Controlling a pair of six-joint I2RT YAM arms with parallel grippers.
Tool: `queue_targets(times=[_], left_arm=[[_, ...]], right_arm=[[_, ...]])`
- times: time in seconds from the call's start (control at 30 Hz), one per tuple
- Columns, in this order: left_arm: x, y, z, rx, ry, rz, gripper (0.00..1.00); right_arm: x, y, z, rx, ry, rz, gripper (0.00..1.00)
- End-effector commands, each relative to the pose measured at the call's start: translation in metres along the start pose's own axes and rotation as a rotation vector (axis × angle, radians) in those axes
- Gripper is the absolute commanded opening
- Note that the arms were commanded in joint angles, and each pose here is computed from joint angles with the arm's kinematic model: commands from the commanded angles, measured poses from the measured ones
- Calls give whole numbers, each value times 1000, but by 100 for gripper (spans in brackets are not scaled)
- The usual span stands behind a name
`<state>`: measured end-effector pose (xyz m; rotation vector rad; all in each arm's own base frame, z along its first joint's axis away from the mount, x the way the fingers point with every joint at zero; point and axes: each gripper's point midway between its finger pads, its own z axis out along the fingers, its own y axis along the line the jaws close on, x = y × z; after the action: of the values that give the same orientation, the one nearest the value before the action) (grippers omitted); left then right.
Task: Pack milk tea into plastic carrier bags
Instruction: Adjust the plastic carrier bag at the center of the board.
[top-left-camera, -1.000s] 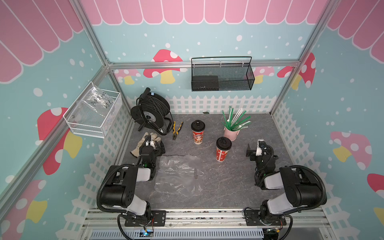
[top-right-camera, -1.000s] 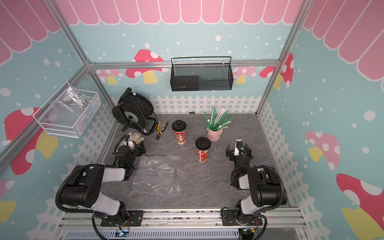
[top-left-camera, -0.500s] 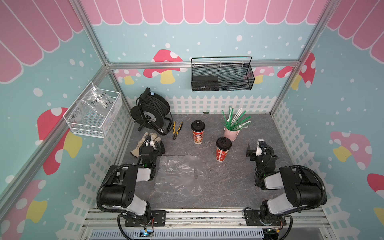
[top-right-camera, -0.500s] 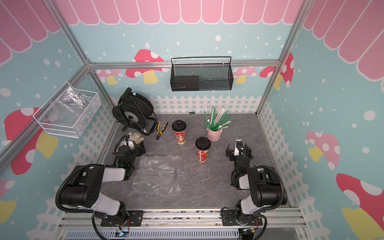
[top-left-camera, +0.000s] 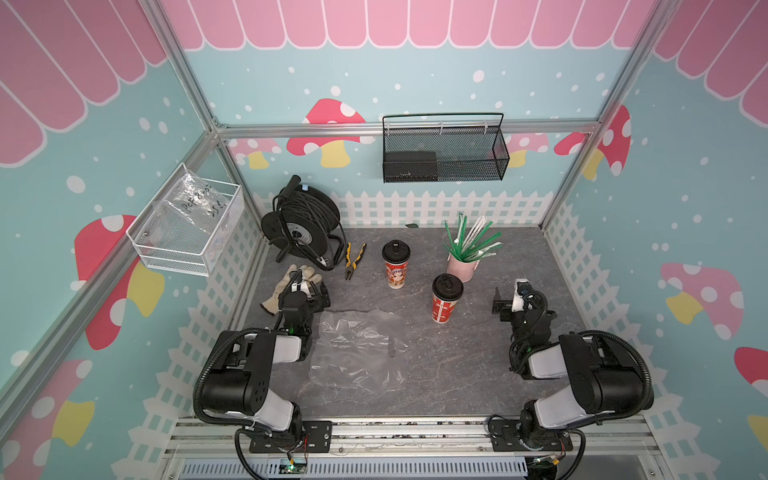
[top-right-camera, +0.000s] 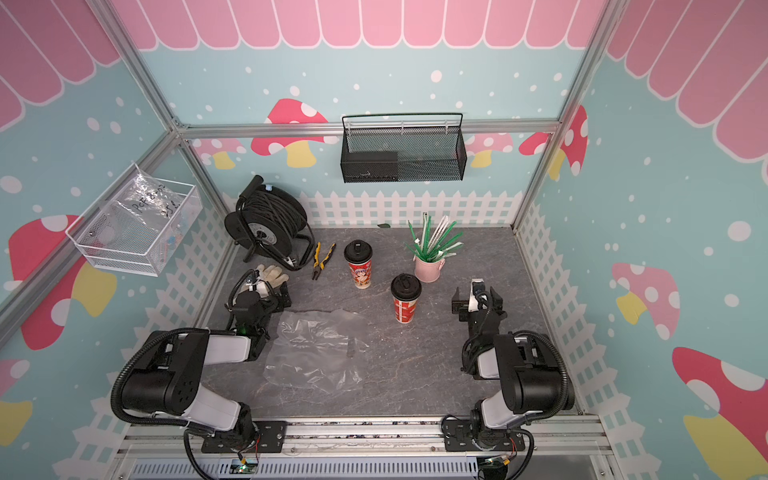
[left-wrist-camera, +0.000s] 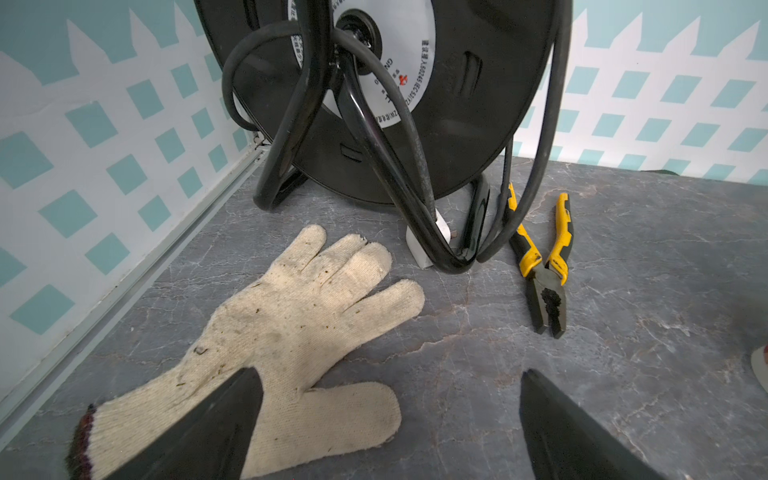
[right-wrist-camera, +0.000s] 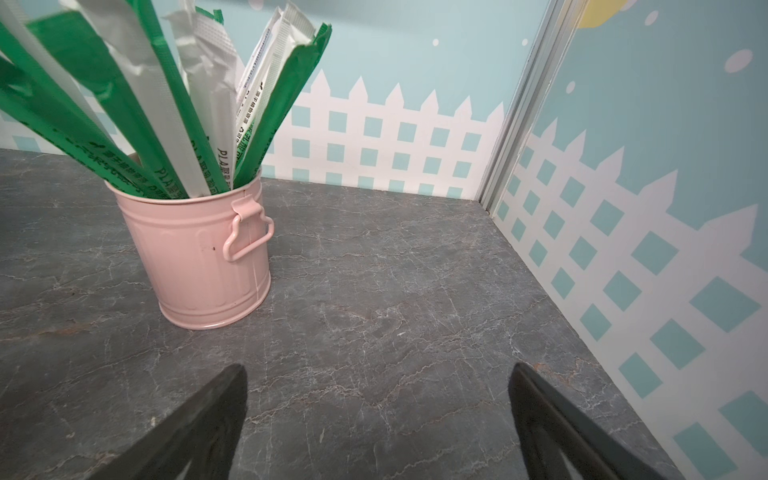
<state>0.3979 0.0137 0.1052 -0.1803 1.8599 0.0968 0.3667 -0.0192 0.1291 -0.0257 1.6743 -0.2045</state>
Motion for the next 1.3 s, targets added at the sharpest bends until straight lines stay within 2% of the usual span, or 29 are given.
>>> queue_targets(times=[0.0,0.07,0.1,0.13,0.17,0.2,0.27,0.3,0.33,0.37,0.4,0.43,0.47,0.5,0.6,0.67,0.77,0.83,0.9,0.93,0.97,1.03,1.2,1.23,1.27], left_arm=[[-22,1,-9,-51,-93,37,99],[-40,4,-16,-177,-101,78,99],[-54,-1,-19,-220,-74,112,99],[-69,-8,-21,-228,-28,122,99],[-84,-12,-24,-227,8,61,99],[-100,-13,-31,-236,72,-43,99],[-118,-7,-49,-288,187,-212,99],[-124,-5,-59,-308,222,-305,99],[-123,-9,-67,-277,259,-357,99],[-124,-21,-72,-195,273,-399,99],[-123,-37,-79,-82,282,-451,99],[-123,-59,-87,59,296,-485,99],[-122,-72,-97,114,312,-486,99],[-117,-84,-109,115,352,-439,99],[-86,-128,-139,100,492,-224,99],[-57,-169,-156,171,584,-138,99],[-24,-209,-175,207,663,-61,100],[-7,-225,-182,215,696,-28,98],[12,-238,-187,219,725,2,91],[22,-244,-188,219,750,18,73],[34,-247,-188,212,778,28,62],[54,-256,-190,222,846,36,62],[84,-264,-183,202,894,60,64],[87,-268,-182,208,901,60,60],[92,-269,-181,204,907,63,52]], right_arm=[[-24,-11,-10,50,-69,3,100],[-43,-13,-20,47,-94,4,100],[-53,-19,-23,67,-87,73,99],[-59,-31,-28,125,-67,220,100],[-62,-38,-31,152,-39,359,100],[-73,-29,-34,85,-16,427,100],[-112,16,-47,-226,-97,357,99],[-120,22,-55,-284,-124,443,100],[-113,15,-60,-248,-109,581,100],[-101,5,-64,-190,-88,712,100],[-90,4,-72,-181,-81,795,100],[-88,9,-81,-227,-95,810,99],[-88,18,-86,-281,-84,792,100],[-89,30,-88,-337,-33,754,99],[-75,63,-84,-460,219,665,99],[-53,77,-78,-474,419,591,99],[-22,85,-72,-408,630,488,100],[-16,84,-70,-379,667,479,100],[-18,86,-70,-390,634,475,100],[-21,87,-71,-400,615,478,100],[-24,87,-72,-408,595,481,100],[-27,86,-73,-410,576,482,99],[-24,89,-76,-423,582,483,100],[-22,89,-77,-425,585,485,100],[-19,90,-77,-428,590,486,100]])
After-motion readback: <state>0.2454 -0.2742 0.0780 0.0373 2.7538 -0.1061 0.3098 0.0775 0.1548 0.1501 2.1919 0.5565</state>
